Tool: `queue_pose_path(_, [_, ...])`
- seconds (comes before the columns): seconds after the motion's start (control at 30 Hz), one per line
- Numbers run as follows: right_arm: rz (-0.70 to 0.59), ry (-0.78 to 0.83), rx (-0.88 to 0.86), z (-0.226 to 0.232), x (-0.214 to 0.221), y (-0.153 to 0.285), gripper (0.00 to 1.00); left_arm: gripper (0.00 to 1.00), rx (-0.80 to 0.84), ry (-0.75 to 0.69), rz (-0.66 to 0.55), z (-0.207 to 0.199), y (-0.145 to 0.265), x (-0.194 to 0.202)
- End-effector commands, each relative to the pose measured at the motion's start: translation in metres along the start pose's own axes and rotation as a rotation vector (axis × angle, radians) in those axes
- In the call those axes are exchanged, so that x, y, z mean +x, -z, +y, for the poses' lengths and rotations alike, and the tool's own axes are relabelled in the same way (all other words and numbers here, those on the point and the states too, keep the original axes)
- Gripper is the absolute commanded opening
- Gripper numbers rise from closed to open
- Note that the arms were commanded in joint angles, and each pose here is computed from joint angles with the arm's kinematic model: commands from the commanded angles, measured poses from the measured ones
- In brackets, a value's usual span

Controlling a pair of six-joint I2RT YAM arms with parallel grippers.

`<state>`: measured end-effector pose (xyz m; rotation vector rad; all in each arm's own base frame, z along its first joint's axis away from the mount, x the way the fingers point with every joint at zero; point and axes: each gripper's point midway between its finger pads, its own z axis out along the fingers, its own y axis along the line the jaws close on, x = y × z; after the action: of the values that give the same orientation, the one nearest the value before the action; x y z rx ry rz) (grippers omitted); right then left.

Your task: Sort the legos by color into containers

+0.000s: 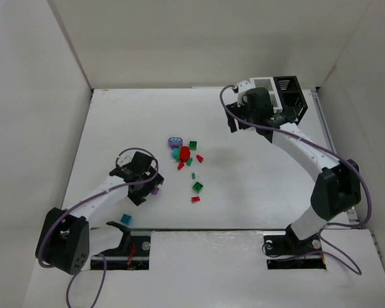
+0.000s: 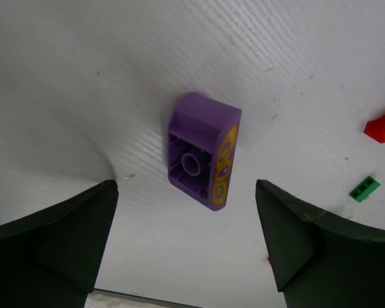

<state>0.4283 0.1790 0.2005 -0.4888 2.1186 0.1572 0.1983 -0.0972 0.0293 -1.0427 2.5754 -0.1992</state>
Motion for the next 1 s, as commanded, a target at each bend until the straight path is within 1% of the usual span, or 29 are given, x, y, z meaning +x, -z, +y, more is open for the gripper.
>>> queue_pose_path(0.0, [-0.039, -0.026, -0.013, 0.002, -0.016, 0.001, 0.81, 0.85, 0.044, 0.066, -0.05, -0.015, 0.006, -0.011])
queue_pose_path(0.1, [-0.027, -0.026, -0.023, 0.004, -0.013, -0.003, 0.81, 0.78, 0.026, 0.064, -0.053, -0.015, -0.002, -0.012])
queue_pose_path(0.2, [-0.027, -0.026, -0.023, 0.004, -0.013, -0.003, 0.81, 0.74, -0.008, 0.071, -0.058, -0.008, -0.008, -0.012])
queue_pose_path(0.23, [-0.029, -0.026, -0.023, 0.004, -0.012, 0.0, 0.81, 0.7, -0.008, 0.08, -0.058, -0.009, -0.008, -0.012])
queue_pose_path(0.33, [-0.037, -0.031, -0.005, -0.002, -0.013, 0.005, 0.81, 0.64, -0.016, 0.09, -0.084, -0.008, -0.01, -0.016])
queue_pose_path(0.37, [-0.037, -0.031, -0.005, -0.002, -0.013, 0.005, 0.81, 0.6, -0.031, 0.088, -0.093, -0.006, -0.012, -0.018])
queue_pose_path(0.4, [-0.048, -0.031, -0.005, -0.002, -0.016, 0.009, 0.81, 0.58, -0.031, 0.088, -0.093, -0.008, -0.012, -0.019])
queue_pose_path(0.5, [-0.028, -0.042, -0.006, -0.001, -0.008, 0.01, 0.81, 0.52, -0.065, 0.082, -0.108, -0.003, -0.017, -0.021])
queue_pose_path(0.53, [-0.027, -0.042, 0.003, -0.003, -0.007, 0.01, 0.81, 0.41, -0.046, 0.067, -0.115, -0.009, -0.015, -0.024])
queue_pose_path(0.6, [-0.009, -0.052, 0.012, -0.004, 0.001, 0.011, 0.81, 0.33, -0.046, 0.067, -0.115, -0.012, -0.015, -0.025])
queue_pose_path(0.63, [-0.01, -0.052, 0.012, -0.004, 0.0, 0.016, 0.81, 0.26, -0.039, 0.057, -0.119, -0.013, -0.015, -0.026])
queue_pose_path(0.7, [-0.003, -0.045, -0.008, 0.003, 0.005, 0.018, 0.81, 0.22, -0.009, 0.03, -0.132, -0.022, -0.013, -0.031])
queue_pose_path(0.73, [-0.002, -0.045, -0.022, 0.006, 0.007, 0.02, 0.81, 0.22, 0.032, 0.004, -0.145, -0.03, -0.008, -0.032])
queue_pose_path(0.77, [-0.017, -0.03, -0.076, 0.017, 0.003, 0.02, 0.82, 0.2, 0.101, -0.025, -0.17, -0.048, 0.001, -0.037])
queue_pose_path(0.8, [-0.017, -0.029, -0.109, 0.023, 0.005, 0.022, 0.82, 0.2, 0.14, -0.089, -0.188, -0.057, 0.008, -0.039])
queue_pose_path(0.87, [-0.034, -0.019, -0.18, 0.035, 0.003, 0.026, 0.82, 0.2, 0.292, -0.193, -0.237, -0.088, 0.033, -0.043])
queue_pose_path(0.9, [-0.053, -0.017, -0.265, 0.049, 0.0, 0.03, 0.82, 0.2, 0.363, -0.226, -0.258, -0.103, 0.049, -0.045])
queue_pose_path(0.93, [-0.06, -0.015, -0.308, 0.057, 0.001, 0.031, 0.82, 0.2, 0.427, -0.34, -0.286, -0.113, 0.06, -0.044])
queue_pose_path(0.97, [-0.087, -0.005, -0.347, 0.06, -0.006, 0.037, 0.82, 0.2, 0.537, -0.386, -0.321, -0.127, 0.085, -0.044])
